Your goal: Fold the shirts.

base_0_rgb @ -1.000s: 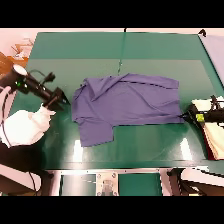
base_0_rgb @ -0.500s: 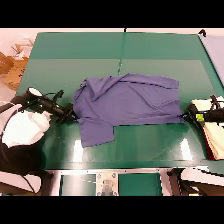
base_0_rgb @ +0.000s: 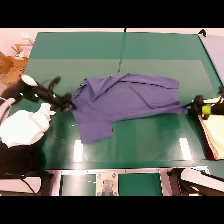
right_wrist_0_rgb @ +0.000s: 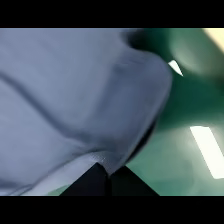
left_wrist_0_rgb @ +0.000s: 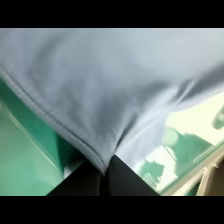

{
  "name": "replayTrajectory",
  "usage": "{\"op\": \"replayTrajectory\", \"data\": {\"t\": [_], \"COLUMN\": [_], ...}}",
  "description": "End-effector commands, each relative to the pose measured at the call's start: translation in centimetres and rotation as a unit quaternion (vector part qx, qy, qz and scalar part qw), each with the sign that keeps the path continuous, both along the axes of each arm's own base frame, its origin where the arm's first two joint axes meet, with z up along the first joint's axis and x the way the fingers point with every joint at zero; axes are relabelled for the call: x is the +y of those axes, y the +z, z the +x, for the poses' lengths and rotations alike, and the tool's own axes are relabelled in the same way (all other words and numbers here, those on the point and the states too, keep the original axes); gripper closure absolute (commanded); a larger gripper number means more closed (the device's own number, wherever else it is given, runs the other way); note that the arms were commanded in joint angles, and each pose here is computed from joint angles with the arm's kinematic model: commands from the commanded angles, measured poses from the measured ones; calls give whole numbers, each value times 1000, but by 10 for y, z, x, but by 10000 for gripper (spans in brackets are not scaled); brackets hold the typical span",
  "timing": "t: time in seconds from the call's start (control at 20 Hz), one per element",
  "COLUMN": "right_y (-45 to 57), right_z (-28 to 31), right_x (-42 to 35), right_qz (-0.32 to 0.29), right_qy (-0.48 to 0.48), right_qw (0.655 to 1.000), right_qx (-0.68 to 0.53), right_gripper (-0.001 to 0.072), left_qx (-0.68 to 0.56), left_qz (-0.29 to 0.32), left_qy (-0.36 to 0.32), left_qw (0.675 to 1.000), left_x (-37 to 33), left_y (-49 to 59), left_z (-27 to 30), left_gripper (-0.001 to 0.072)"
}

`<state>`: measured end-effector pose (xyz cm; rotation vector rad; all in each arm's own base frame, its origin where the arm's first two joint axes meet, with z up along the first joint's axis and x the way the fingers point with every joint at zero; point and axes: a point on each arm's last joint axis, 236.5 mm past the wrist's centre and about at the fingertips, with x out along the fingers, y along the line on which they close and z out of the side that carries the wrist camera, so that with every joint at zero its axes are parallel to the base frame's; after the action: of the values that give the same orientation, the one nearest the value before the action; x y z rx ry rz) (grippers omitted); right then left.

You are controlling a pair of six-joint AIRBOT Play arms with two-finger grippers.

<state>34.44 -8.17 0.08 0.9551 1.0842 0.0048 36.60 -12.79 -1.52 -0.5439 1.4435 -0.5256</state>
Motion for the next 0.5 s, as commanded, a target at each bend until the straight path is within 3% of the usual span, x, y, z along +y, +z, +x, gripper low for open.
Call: {"op": "replayTrajectory", "data": {"t": [0.0, 0.2, 0.45], "right_y": [126, 310, 457], "right_z": [14, -10, -82], "right_x": [19, 41, 78], "right_qz": [-30, -140, -255], "right_qy": [27, -28, -71], "right_qw": [989, 928, 829], "right_qx": [-141, -346, -493], "right_gripper": [695, 696, 695], "left_qx": [-173, -404, -622], "left_qz": [-4, 10, 19], "left_qy": [-14, -6, 12], "left_qw": [985, 915, 782], "left_x": [-5, -6, -9], "left_y": [142, 329, 505], "left_z": [21, -6, -98], "left_gripper": [678, 678, 677]}}
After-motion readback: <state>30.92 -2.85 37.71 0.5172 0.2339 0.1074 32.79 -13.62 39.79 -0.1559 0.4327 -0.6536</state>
